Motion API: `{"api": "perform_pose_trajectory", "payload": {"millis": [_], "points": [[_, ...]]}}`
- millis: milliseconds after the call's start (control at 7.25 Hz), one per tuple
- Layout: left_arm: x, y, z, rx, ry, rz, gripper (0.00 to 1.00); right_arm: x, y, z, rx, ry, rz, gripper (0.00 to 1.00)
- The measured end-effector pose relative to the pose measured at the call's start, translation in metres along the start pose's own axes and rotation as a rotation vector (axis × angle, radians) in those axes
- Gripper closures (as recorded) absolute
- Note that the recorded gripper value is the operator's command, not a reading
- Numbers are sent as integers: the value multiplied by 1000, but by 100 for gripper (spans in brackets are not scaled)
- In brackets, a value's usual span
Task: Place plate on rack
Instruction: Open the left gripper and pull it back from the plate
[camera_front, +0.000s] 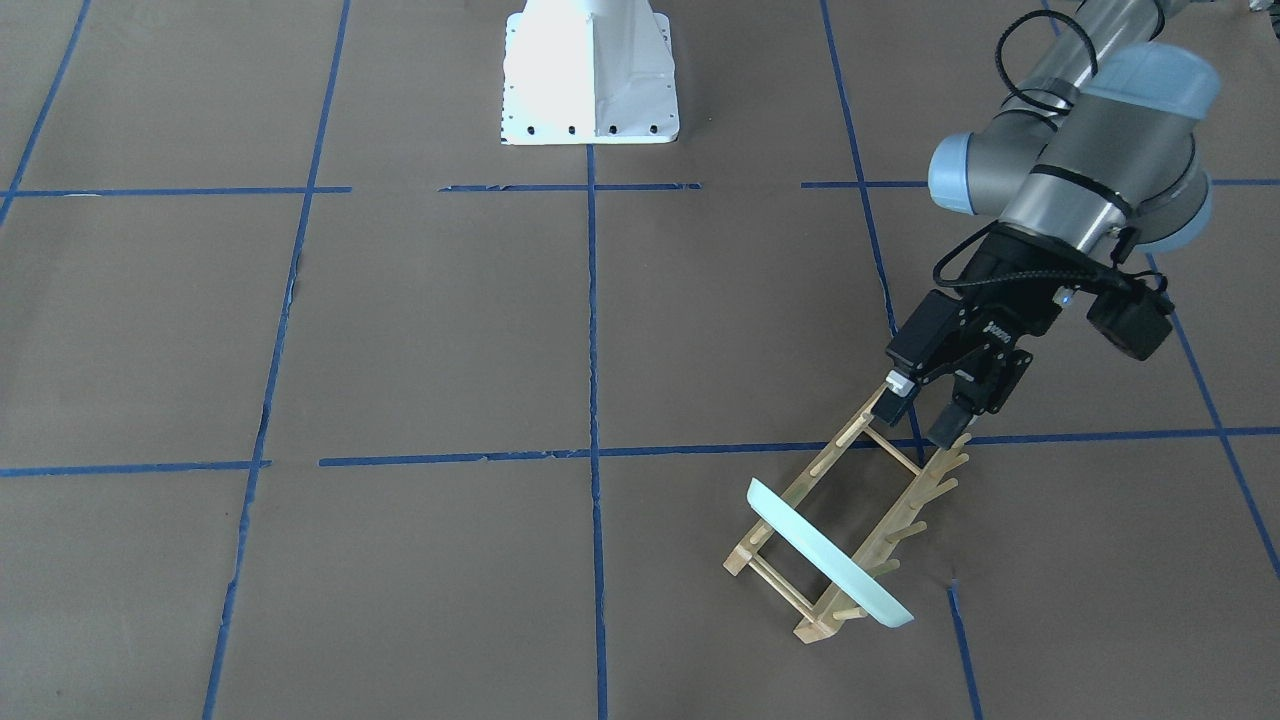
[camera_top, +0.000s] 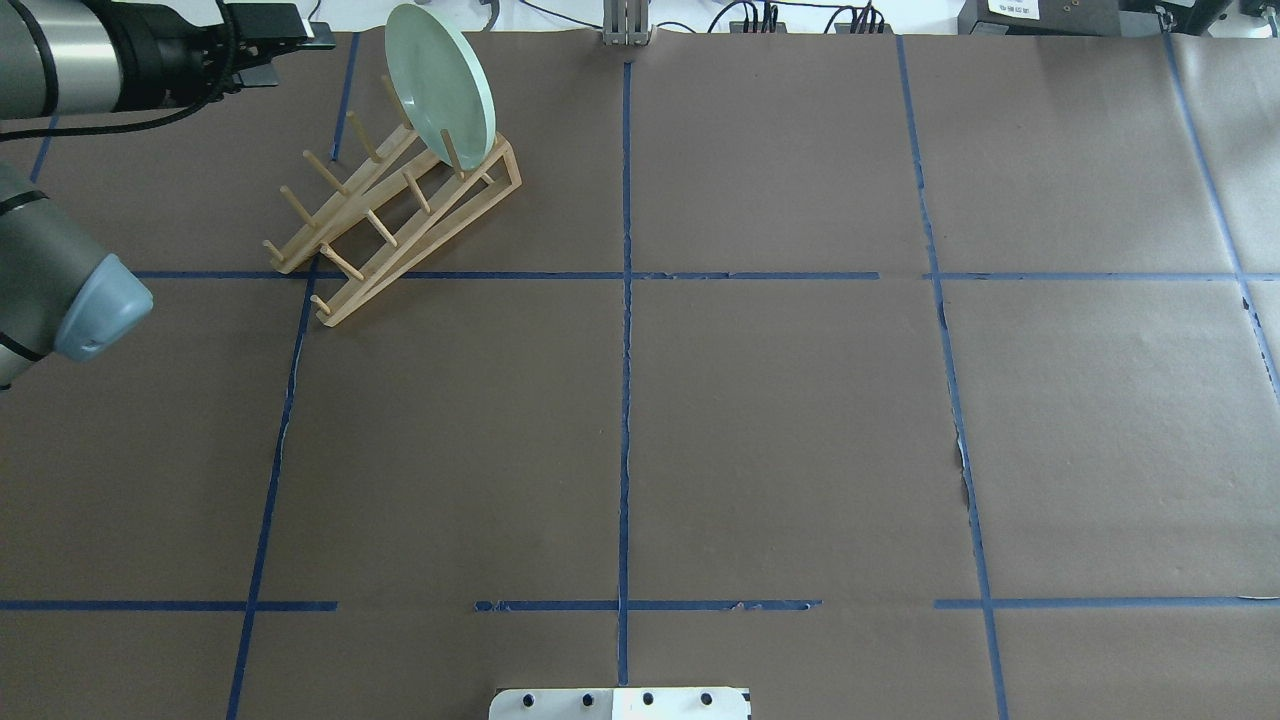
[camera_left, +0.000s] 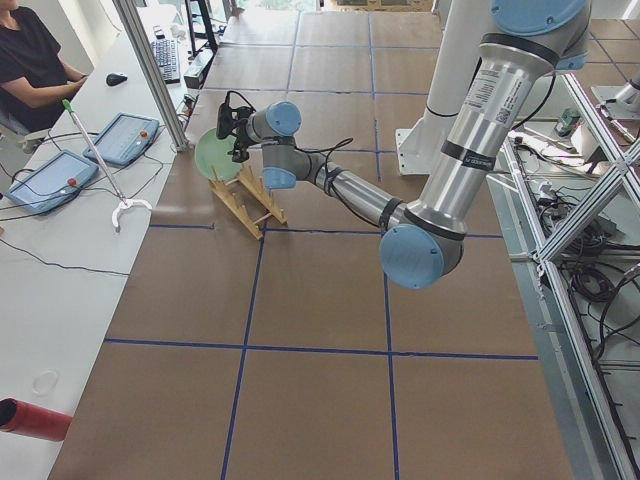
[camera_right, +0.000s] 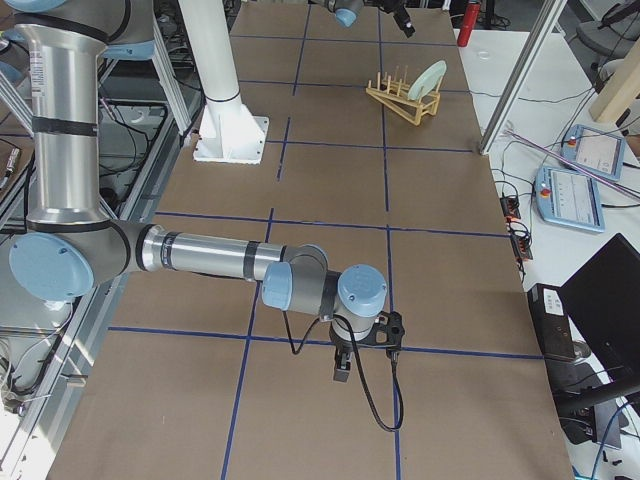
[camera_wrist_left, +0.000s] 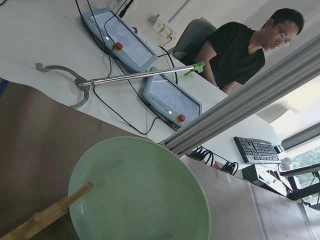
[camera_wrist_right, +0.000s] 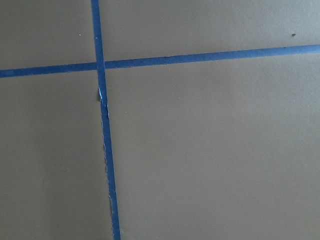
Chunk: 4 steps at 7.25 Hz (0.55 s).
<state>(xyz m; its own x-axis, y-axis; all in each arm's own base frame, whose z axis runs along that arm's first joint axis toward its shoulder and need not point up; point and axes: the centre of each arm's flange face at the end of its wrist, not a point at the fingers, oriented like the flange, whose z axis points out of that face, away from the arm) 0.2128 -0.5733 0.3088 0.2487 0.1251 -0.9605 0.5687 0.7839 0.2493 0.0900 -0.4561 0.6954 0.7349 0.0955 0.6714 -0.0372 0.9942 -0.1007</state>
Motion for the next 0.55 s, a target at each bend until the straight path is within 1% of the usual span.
{"api": "perform_pose_trajectory", "payload": {"millis": [414,552], "points": [[-93,-40,-93,-99,-149,384,0,0,0,0,0,0,1,0],[-118,-58,-113,-148,-216,470,0,0,0,0,0,0,0,0]]}}
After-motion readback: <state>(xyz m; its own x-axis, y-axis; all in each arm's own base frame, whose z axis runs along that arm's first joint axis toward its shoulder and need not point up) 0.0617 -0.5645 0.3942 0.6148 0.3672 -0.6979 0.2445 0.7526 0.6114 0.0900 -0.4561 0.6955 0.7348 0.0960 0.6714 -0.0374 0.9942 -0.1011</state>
